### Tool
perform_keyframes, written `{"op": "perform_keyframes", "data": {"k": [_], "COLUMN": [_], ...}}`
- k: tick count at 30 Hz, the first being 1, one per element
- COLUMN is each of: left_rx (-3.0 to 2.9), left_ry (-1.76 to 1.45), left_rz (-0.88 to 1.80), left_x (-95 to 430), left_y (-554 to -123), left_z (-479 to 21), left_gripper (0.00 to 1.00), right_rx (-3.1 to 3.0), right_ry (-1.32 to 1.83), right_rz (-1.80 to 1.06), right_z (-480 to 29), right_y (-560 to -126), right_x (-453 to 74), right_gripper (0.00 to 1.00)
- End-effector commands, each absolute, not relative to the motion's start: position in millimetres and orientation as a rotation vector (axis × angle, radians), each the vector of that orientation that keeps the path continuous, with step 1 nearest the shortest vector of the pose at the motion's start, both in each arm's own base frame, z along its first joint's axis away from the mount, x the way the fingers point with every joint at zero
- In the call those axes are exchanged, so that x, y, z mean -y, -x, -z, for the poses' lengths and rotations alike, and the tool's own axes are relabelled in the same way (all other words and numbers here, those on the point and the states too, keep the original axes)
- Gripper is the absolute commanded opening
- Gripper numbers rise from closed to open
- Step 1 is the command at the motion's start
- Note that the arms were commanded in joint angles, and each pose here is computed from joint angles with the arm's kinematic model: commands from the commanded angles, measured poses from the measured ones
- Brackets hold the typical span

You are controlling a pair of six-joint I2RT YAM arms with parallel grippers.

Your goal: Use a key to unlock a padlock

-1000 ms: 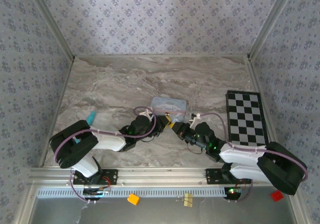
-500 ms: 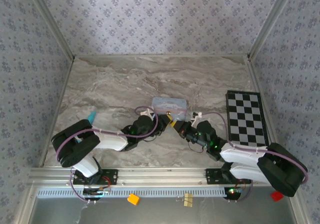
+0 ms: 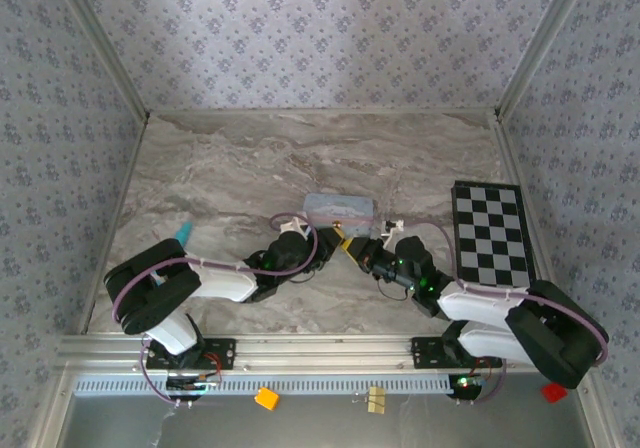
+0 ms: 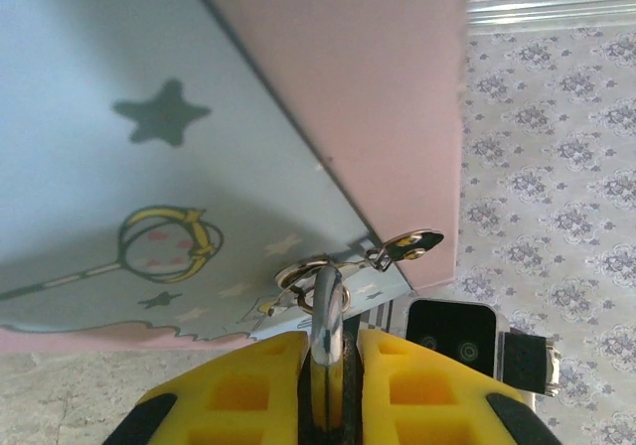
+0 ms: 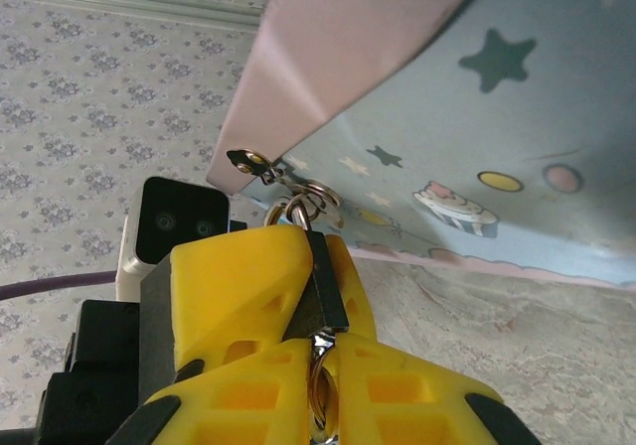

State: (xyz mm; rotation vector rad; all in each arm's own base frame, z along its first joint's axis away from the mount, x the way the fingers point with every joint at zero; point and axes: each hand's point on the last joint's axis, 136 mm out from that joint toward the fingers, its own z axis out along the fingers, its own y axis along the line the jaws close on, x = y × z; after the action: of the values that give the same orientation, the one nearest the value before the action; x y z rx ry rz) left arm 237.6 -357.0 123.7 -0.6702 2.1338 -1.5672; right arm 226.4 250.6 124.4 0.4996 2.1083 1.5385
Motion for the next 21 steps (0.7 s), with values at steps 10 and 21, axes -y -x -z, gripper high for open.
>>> {"op": "perform_keyframes", "data": {"k": [10, 21], "left_rx": [-2.205, -2.249], "left_ry": [0.587, 0.61], "left_rz": [1.537, 1.45], "left_x": [356, 338], "left_y": [-233, -235], "left_z": [-122, -101], "left_gripper": [0.0, 0.0], "right_rx": [-2.168, -1.912], "right_ry": [-0.331, 0.399], "right_rz": [-1.194, -0.807], "right_z": [-134, -126], "right_y": [-224, -196], "right_x": [-219, -233], "right_gripper": [0.48, 0.51]}}
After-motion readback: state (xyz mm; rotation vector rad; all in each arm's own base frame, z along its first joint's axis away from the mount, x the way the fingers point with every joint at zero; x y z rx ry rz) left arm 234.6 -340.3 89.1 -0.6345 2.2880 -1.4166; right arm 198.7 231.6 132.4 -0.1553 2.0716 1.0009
